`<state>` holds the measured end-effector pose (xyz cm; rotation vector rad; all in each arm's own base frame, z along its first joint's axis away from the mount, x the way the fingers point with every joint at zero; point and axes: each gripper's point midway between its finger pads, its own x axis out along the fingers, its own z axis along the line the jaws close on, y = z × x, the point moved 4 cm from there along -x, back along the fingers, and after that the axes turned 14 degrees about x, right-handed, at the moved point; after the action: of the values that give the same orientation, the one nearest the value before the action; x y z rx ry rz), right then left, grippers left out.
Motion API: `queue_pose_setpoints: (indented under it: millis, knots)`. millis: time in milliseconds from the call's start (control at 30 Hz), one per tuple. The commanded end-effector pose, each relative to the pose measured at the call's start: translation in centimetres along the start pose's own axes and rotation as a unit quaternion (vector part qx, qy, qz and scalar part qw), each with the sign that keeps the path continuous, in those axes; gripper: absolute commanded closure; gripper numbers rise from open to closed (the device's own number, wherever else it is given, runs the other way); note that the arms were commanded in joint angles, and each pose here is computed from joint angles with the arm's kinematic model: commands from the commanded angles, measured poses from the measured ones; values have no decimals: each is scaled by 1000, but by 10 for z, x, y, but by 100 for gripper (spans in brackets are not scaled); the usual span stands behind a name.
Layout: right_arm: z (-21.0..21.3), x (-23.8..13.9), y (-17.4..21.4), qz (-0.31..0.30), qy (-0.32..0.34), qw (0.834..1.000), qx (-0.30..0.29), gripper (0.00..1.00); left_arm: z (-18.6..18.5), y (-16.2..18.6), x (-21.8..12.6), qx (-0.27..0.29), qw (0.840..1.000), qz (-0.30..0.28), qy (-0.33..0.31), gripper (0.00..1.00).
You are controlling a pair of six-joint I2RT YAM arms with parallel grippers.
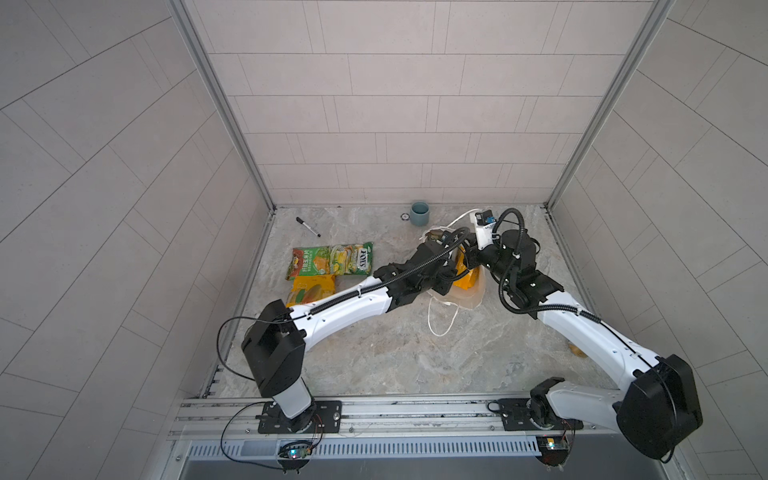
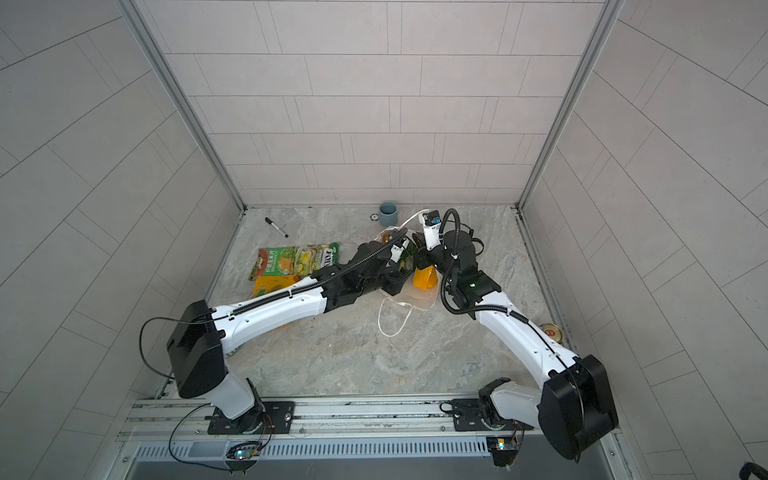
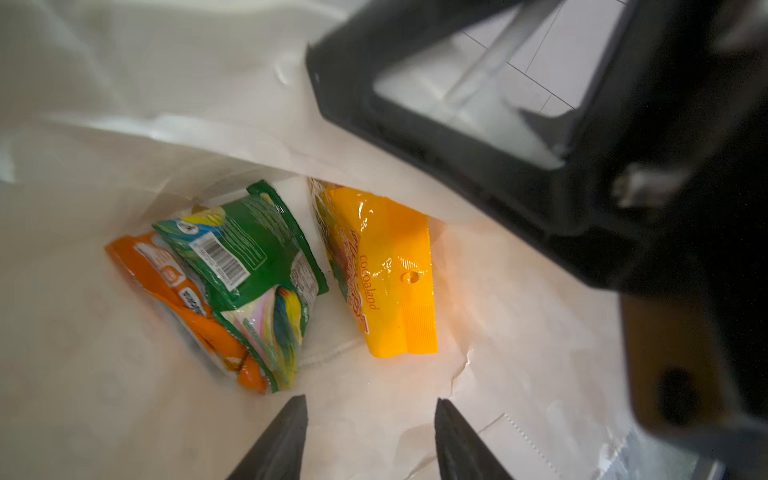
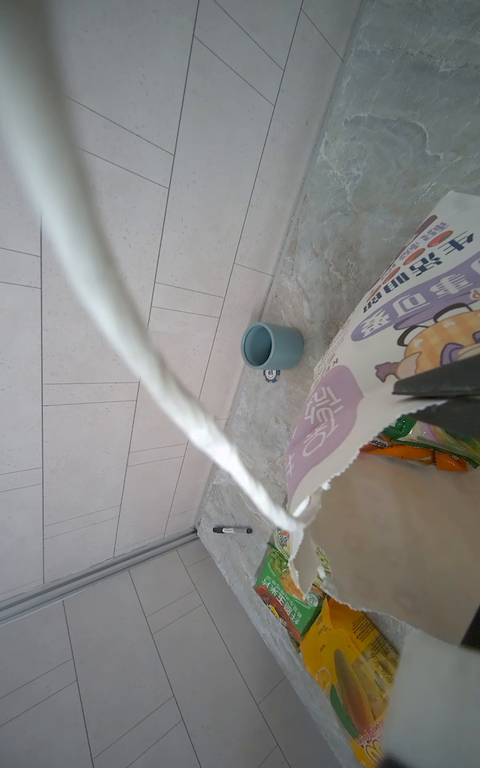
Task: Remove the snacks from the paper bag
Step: 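Lower the open left gripper down into the bag opening, then push the left gripper down between the green and yellow packets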
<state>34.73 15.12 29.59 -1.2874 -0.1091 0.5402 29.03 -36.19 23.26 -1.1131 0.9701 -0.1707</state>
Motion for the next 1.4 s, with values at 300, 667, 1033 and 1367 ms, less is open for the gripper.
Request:
queue_pose_setpoints:
  millis: [300,667,1033,1367]
  knots:
    - [10,-17,-28,-53,-12,998,22,100,6,-7,31,-52,997,-3,-55,54]
    - [10,-20,-32,-53,-10,998,29,100,24,20,48,-75,995,9,-63,62]
    - [14,-20,-32,-52,-24,998,39,100,41,22,63,-60,993,19,-99,60]
    - [16,-18,-29,-52,-34,997,43,100,44,30,87,-63,992,34,-103,59]
